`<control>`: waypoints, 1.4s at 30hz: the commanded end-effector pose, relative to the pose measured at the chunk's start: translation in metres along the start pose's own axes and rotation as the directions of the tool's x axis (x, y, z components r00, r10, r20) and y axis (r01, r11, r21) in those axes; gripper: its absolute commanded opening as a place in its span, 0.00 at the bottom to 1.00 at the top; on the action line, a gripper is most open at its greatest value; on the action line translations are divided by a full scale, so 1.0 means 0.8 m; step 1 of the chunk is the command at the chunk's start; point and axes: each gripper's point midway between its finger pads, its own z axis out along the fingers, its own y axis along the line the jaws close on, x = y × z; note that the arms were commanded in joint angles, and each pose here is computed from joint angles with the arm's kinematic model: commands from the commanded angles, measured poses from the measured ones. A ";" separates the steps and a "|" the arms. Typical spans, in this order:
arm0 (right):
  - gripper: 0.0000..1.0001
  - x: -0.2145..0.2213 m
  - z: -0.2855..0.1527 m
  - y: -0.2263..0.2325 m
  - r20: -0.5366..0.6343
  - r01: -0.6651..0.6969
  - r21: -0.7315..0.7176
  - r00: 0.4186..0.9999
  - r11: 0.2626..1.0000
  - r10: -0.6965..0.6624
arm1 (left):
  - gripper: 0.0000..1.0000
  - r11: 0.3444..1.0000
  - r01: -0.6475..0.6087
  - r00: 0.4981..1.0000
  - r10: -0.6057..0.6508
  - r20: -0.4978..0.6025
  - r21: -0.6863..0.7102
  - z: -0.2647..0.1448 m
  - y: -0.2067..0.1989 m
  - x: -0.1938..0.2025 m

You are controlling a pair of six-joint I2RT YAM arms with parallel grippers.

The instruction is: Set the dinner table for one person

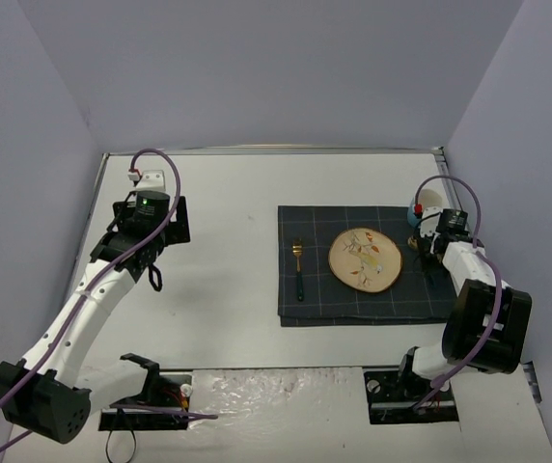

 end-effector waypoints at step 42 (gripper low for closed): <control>0.43 -0.020 0.003 -0.039 0.050 -0.068 0.060 0.997 0.996 0.065 | 0.97 1.000 0.014 0.998 -0.015 0.065 0.007 -0.006 -0.002 -0.029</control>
